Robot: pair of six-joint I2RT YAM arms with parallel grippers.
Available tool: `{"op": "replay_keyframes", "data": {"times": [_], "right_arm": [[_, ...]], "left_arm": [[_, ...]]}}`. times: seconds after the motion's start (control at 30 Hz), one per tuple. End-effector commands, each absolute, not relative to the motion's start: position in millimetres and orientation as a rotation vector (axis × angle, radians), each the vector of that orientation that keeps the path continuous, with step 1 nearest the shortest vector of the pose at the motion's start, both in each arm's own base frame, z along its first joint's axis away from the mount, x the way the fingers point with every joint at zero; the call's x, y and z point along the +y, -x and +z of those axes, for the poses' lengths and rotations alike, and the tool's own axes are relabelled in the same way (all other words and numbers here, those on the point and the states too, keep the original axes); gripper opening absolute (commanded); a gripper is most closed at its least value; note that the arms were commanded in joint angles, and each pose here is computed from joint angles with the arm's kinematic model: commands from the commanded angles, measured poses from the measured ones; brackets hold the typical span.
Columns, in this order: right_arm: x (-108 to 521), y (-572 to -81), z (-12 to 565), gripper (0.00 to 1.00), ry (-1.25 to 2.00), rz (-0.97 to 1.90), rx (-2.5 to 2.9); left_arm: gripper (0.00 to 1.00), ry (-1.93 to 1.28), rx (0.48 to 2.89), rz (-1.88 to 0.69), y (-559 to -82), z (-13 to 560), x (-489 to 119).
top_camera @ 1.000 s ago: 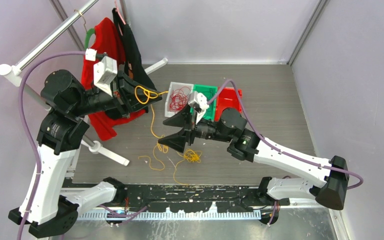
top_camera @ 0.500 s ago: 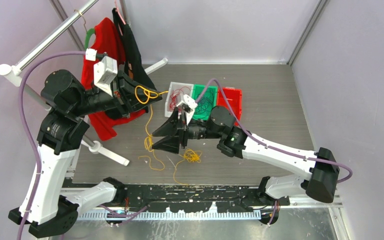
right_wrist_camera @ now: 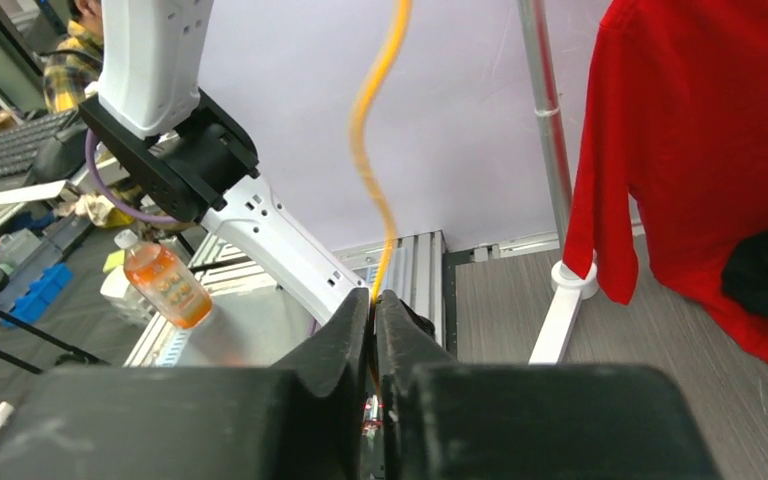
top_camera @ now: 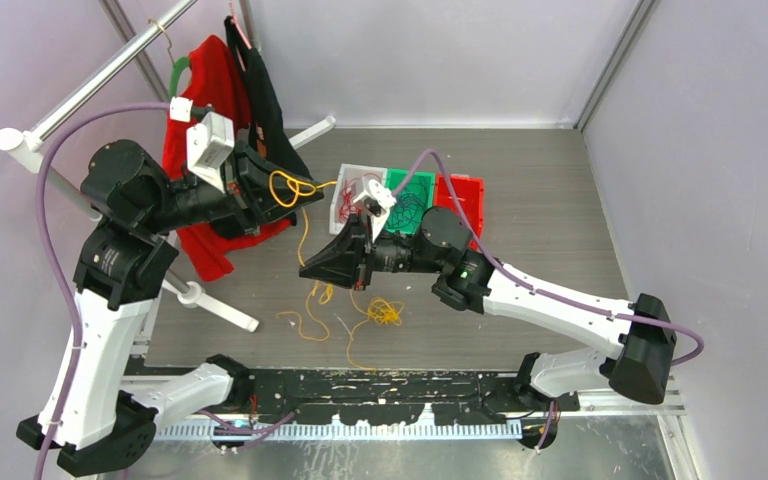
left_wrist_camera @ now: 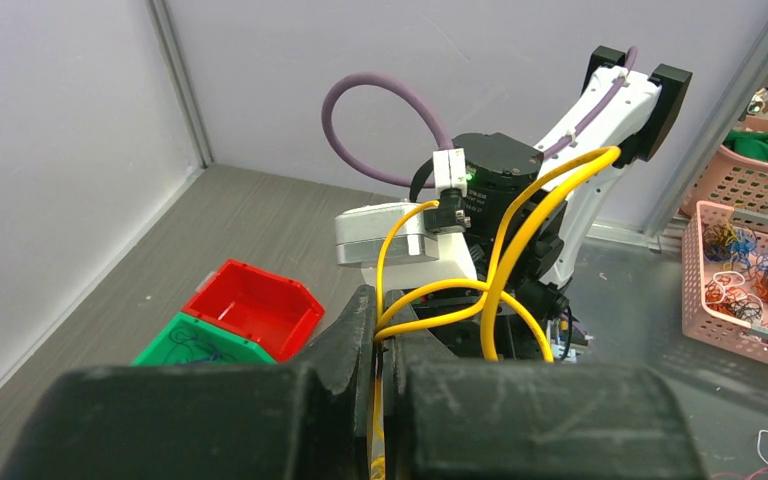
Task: Untangle the cables
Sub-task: Place the cable in the bin.
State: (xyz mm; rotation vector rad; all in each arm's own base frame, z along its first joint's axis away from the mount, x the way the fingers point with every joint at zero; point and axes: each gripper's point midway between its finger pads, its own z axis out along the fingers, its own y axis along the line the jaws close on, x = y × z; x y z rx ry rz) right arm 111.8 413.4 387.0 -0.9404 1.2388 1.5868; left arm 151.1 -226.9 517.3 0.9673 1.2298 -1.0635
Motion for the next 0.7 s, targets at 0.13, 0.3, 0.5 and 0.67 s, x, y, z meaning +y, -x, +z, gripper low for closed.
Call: {"op": "replay_keyframes", "data": {"times": [0.13, 0.3, 0.5, 0.67], "right_arm": [[381.7, -140.4, 406.5, 0.01, 0.771, 1.407, 1.256], [342.3, -184.2, 391.0, 0.01, 0.576, 1.258, 1.386], [268.6, -249.1, 358.8, 0.01, 0.249, 1.058, 1.531], [210.8, -297.8, 315.9, 0.01, 0.064, 0.760, 1.685]], "left_arm": [[0.07, -0.930, 1.229, -0.998, -152.9, 509.8, -219.2], [0.28, -0.970, 1.431, -0.942, -168.4, 434.5, -216.9], [0.48, -1.069, 1.737, -0.880, -170.0, 346.7, -204.4], [0.72, -1.177, 1.827, -0.824, -164.6, 326.7, -193.5]]}}
